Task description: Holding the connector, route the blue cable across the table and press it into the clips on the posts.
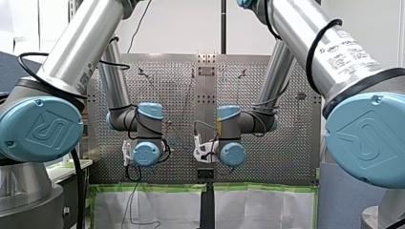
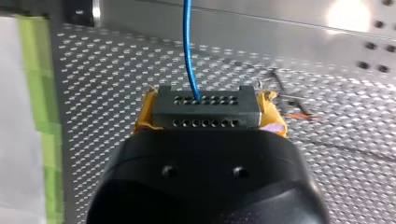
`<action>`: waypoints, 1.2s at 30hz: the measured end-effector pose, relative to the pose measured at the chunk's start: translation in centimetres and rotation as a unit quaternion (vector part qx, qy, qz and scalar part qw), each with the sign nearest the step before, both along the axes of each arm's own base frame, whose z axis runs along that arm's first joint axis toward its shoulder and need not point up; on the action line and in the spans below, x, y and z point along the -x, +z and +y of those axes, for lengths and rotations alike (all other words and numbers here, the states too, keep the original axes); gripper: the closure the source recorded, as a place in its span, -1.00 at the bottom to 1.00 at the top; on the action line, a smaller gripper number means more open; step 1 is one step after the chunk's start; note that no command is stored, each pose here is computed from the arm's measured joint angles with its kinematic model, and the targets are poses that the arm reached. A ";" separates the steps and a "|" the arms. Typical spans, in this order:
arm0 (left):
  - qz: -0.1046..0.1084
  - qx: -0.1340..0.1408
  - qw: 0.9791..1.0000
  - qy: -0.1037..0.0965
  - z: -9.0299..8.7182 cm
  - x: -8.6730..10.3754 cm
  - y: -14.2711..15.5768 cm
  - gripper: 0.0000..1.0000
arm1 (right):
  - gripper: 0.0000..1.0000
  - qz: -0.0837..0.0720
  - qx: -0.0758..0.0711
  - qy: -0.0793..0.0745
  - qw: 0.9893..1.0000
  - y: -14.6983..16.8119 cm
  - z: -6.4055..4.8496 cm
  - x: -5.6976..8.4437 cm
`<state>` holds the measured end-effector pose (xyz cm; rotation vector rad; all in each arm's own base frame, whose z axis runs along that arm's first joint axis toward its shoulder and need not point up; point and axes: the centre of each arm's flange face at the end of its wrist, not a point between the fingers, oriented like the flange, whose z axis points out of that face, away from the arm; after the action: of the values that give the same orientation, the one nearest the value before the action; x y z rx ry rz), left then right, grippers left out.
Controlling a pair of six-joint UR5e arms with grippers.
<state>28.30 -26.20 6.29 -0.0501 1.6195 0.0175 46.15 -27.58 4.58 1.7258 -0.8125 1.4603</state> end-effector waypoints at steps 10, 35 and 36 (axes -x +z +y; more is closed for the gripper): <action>0.002 -0.001 1.000 0.000 0.0 0.0 -0.1 1.00 | 1.00 0.018 -0.016 0.000 1.000 -2.4 0.4 0.4; 0.002 -0.001 1.000 0.000 0.0 0.0 -0.1 1.00 | 1.00 0.018 -0.016 0.000 1.000 -2.4 0.4 0.4; 0.002 -0.001 1.000 0.000 0.0 0.0 -0.1 1.00 | 1.00 0.018 -0.016 0.000 1.000 -2.4 0.4 0.4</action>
<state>28.25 -26.16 6.14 -0.0480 1.6241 0.0202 45.71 -27.15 2.17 1.7716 -0.8212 1.4196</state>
